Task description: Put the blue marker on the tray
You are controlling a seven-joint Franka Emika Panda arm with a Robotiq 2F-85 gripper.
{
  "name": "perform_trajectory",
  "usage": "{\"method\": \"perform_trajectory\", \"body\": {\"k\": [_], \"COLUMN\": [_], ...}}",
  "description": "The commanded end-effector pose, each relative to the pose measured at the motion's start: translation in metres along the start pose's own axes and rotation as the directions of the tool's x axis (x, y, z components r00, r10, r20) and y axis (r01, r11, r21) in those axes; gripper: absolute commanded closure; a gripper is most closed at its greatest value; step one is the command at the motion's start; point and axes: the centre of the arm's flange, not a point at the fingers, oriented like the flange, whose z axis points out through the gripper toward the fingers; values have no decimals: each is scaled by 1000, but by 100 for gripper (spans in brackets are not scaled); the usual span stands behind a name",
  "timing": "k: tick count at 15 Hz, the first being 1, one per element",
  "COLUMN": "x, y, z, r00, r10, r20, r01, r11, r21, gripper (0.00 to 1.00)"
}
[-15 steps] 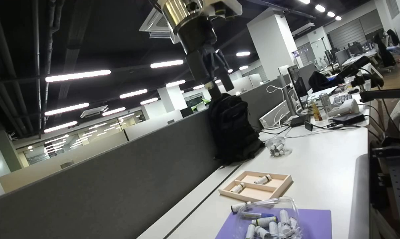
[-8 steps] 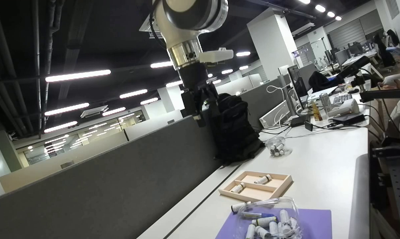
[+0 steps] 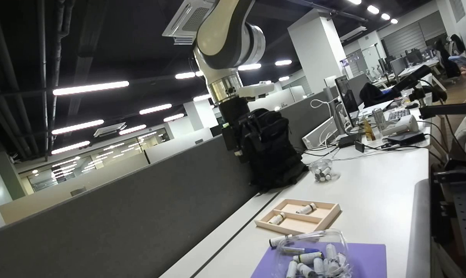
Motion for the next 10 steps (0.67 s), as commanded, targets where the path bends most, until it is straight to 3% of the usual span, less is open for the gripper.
{"method": "perform_trajectory", "body": {"k": [1,5,10], "x": [0,5,11], "y": [0,13,31], "z": [6,37,100], "r00": [997,977,938], "r10": [47,181,336], "r20": [-57,-109,-89], "r01": [-48,-182,-336], "r11": [999,983,942], "r21": [-21,0,13], "gripper": [0,0,0]}}
